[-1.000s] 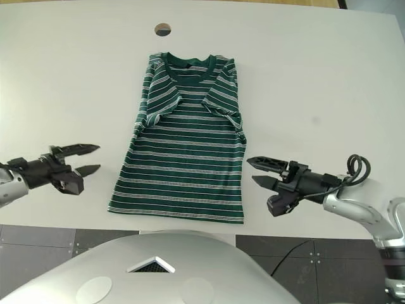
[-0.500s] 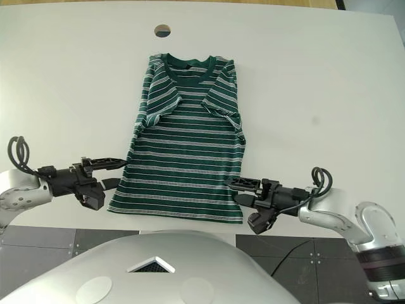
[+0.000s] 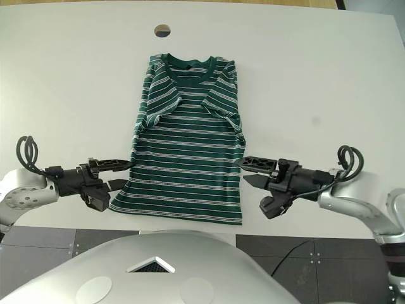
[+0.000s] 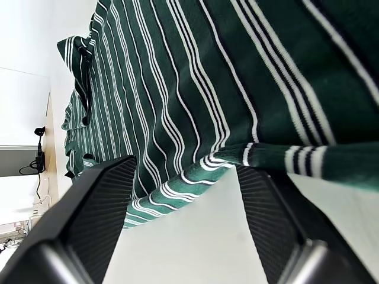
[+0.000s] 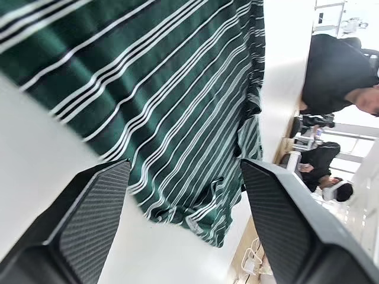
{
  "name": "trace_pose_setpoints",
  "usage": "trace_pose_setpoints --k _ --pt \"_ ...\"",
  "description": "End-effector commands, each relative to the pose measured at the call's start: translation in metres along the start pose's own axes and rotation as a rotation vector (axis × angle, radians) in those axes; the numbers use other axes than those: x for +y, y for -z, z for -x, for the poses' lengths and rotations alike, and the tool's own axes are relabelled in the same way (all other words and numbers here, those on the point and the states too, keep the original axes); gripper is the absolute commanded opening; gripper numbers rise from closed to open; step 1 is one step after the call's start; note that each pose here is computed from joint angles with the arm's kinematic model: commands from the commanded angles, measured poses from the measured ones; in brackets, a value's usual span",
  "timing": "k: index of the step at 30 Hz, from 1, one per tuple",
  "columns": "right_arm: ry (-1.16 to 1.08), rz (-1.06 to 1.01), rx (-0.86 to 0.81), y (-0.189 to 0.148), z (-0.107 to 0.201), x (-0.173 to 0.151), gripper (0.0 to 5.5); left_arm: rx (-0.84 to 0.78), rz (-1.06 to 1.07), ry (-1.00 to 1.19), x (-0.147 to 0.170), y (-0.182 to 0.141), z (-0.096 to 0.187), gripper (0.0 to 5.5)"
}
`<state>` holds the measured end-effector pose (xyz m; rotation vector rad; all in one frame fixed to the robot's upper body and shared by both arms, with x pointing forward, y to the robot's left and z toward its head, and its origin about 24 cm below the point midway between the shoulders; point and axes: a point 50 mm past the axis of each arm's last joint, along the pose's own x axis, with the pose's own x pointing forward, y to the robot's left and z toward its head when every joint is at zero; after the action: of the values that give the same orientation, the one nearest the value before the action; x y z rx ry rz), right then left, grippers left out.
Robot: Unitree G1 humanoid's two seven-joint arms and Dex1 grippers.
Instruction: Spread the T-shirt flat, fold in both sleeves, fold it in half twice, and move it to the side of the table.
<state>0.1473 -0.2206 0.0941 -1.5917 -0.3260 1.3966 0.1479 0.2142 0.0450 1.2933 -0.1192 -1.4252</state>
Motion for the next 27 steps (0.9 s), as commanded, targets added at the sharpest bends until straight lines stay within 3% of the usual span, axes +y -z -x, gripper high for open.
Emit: trace_pose_setpoints --k 1,7,19,21,27 --pt "-0.112 -0.017 -0.01 0.001 0.004 0.015 3.42 0.031 0.025 0.146 -0.022 0.001 0.001 3.11" --pt "-0.221 -0.025 -0.062 -0.007 0.0 0.029 3.42 0.026 0.016 0.171 -0.021 0.001 0.001 3.11" --pt "-0.182 -0.054 -0.195 -0.027 -0.034 0.034 3.42 -0.027 0.001 0.174 -0.019 -0.004 -0.02 3.11" --pt "-0.189 -0.052 -0.205 -0.029 -0.036 0.034 3.48 -0.034 -0.001 0.177 -0.018 -0.005 -0.022 2.91" --pt "-0.217 -0.049 -0.22 -0.033 -0.038 0.034 2.45 -0.04 -0.044 0.214 -0.016 -0.005 -0.022 1.96"
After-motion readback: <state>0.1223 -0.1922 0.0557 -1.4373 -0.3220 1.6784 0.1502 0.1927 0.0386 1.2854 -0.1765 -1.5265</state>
